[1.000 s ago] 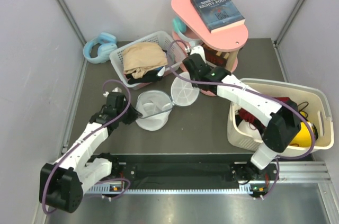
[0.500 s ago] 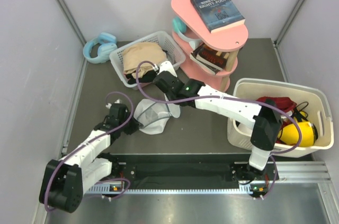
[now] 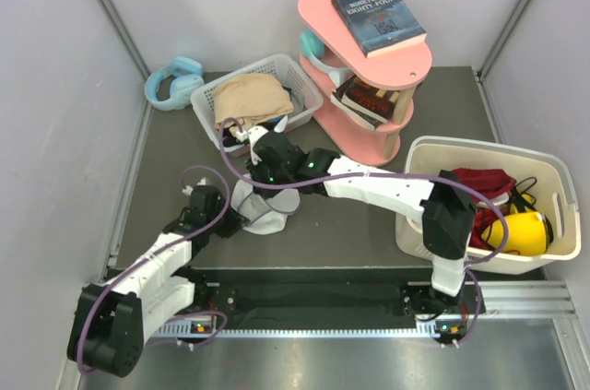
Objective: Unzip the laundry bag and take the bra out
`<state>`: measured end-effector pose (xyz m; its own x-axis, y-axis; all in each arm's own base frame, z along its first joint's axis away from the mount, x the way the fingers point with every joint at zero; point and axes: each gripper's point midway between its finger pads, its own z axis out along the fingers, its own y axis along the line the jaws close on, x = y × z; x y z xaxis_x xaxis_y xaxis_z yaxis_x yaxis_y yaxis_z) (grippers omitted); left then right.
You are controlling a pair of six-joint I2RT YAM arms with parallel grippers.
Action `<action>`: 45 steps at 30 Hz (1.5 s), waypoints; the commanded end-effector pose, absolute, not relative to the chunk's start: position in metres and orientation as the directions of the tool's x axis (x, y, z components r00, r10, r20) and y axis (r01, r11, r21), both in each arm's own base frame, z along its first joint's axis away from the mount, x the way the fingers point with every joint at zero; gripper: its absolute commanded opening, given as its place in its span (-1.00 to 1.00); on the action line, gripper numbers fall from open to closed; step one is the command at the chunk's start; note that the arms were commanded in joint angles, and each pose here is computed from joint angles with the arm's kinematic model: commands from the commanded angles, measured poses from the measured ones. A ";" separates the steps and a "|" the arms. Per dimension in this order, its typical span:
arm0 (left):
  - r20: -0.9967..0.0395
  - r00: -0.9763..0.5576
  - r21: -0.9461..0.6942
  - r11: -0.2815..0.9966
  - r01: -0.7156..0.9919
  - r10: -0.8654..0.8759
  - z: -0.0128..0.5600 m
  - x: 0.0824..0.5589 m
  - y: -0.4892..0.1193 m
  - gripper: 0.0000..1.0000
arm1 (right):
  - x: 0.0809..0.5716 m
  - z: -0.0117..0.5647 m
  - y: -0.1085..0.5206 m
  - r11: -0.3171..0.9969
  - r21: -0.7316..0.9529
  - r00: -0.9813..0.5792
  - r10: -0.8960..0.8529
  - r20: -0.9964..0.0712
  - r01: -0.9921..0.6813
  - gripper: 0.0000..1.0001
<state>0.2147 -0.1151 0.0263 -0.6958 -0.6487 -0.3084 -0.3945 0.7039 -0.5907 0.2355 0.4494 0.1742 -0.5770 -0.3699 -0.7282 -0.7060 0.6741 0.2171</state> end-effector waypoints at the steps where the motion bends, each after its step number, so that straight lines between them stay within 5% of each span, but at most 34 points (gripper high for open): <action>1: -0.321 -0.670 -0.617 0.685 -0.387 -0.669 0.030 0.221 -0.115 -1.00 | 0.187 0.188 0.494 0.413 0.397 -0.556 -0.407 -0.725 -0.820 -0.51; 4: -0.325 -0.665 -0.608 0.687 -0.398 -0.672 0.030 0.220 -0.113 -1.00 | 0.200 0.200 0.478 0.472 0.363 -0.555 -0.373 -0.743 -0.803 0.39; 7: -0.331 -0.660 -0.601 0.690 -0.404 -0.675 0.031 0.219 -0.110 -1.00 | 0.228 0.213 0.447 0.550 0.388 -0.598 -0.272 -0.754 -0.740 0.58; 13: -0.344 -0.655 -0.603 0.693 -0.395 -0.673 0.036 0.218 -0.109 -1.00 | 0.282 0.198 0.390 0.668 0.449 -0.681 -0.119 -0.723 -0.594 0.61; 18: -0.349 -0.657 -0.604 0.696 -0.387 -0.668 0.039 0.220 -0.109 -1.00 | 0.286 0.151 0.388 0.722 0.405 -0.720 -0.183 -0.670 -0.561 0.55; 29: -0.353 -0.665 -0.620 0.697 -0.361 -0.658 0.045 0.230 -0.115 -1.00 | 0.223 0.103 0.454 0.603 0.392 -0.692 -0.413 -0.592 -0.695 0.50; 37: -0.356 -0.670 -0.632 0.696 -0.342 -0.652 0.057 0.235 -0.119 -1.00 | 0.229 0.061 0.449 0.699 0.266 -0.713 -0.485 -0.506 -0.664 0.50; 40: -0.356 -0.668 -0.613 0.703 -0.362 -0.654 0.068 0.231 -0.115 -0.39 | 0.237 0.053 0.446 0.736 0.228 -0.726 -0.475 -0.497 -0.637 0.52; 42: -0.343 -0.668 -0.560 0.715 -0.420 -0.660 0.066 0.217 -0.104 0.22 | 0.241 0.052 0.448 0.746 0.217 -0.728 -0.469 -0.501 -0.630 0.53; 45: -0.349 -0.639 -0.529 0.707 -0.469 -0.685 0.081 0.206 -0.092 0.61 | 0.252 0.049 0.444 0.775 0.166 -0.725 -0.460 -0.512 -0.609 0.54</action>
<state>0.2134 -0.1059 0.0543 -0.6795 -0.6551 -0.3303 -0.4198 0.7165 -0.5572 0.2365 0.4436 0.0486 -0.7306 -0.4770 -0.4885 -0.6373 0.7333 0.2371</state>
